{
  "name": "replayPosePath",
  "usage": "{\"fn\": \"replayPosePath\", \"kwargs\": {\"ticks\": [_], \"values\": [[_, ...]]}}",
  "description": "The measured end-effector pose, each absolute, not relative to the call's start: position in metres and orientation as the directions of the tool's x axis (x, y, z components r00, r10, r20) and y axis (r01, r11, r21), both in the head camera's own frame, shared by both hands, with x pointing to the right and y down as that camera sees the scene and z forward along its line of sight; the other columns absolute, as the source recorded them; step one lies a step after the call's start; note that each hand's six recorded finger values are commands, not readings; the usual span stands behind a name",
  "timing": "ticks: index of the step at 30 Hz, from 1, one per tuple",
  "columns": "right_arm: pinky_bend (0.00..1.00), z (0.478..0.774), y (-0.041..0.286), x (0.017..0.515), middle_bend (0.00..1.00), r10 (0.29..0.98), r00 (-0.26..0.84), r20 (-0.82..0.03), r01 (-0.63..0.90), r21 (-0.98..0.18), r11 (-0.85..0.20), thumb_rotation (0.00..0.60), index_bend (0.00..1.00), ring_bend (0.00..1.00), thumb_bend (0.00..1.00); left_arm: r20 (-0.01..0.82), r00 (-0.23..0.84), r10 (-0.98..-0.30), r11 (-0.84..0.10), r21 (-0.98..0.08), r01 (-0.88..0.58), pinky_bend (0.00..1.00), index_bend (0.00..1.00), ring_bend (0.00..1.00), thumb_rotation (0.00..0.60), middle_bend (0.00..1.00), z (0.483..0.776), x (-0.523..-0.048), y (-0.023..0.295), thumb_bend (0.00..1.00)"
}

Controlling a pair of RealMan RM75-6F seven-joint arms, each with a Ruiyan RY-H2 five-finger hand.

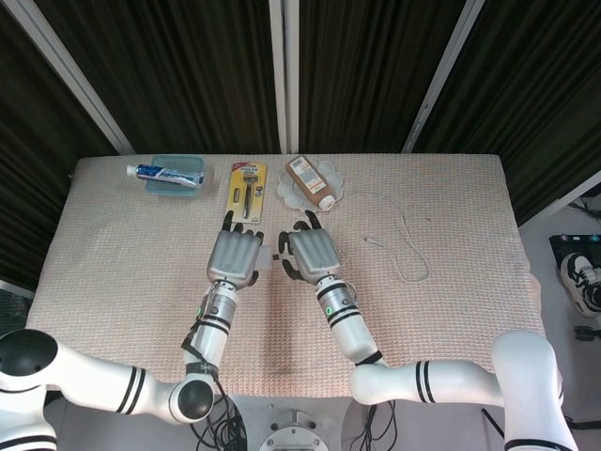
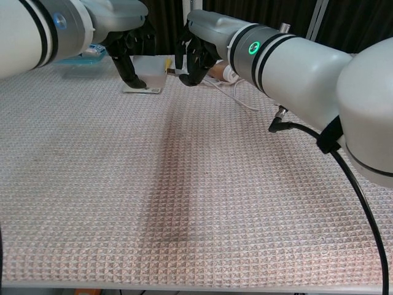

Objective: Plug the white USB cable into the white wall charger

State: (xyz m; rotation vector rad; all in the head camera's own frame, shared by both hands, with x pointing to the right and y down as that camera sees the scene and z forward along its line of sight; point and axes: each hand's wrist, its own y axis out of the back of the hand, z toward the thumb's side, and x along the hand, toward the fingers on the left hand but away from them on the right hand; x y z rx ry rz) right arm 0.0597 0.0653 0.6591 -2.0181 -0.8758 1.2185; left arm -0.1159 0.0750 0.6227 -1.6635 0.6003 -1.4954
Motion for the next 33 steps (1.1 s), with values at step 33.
{"fn": "replayPosePath", "kwargs": {"ticks": [33], "values": [[0.00, 0.6650, 0.0651, 0.0583, 0.53, 0.786, 0.347, -0.511, 0.245, -0.760, -0.602, 0.600, 0.64, 0.24, 0.45, 0.587, 0.149, -0.795, -0.558, -0.806, 0.199, 0.00, 0.46, 0.22, 0.600, 0.43, 0.6297, -0.1060, 0.0736, 0.24]]}}
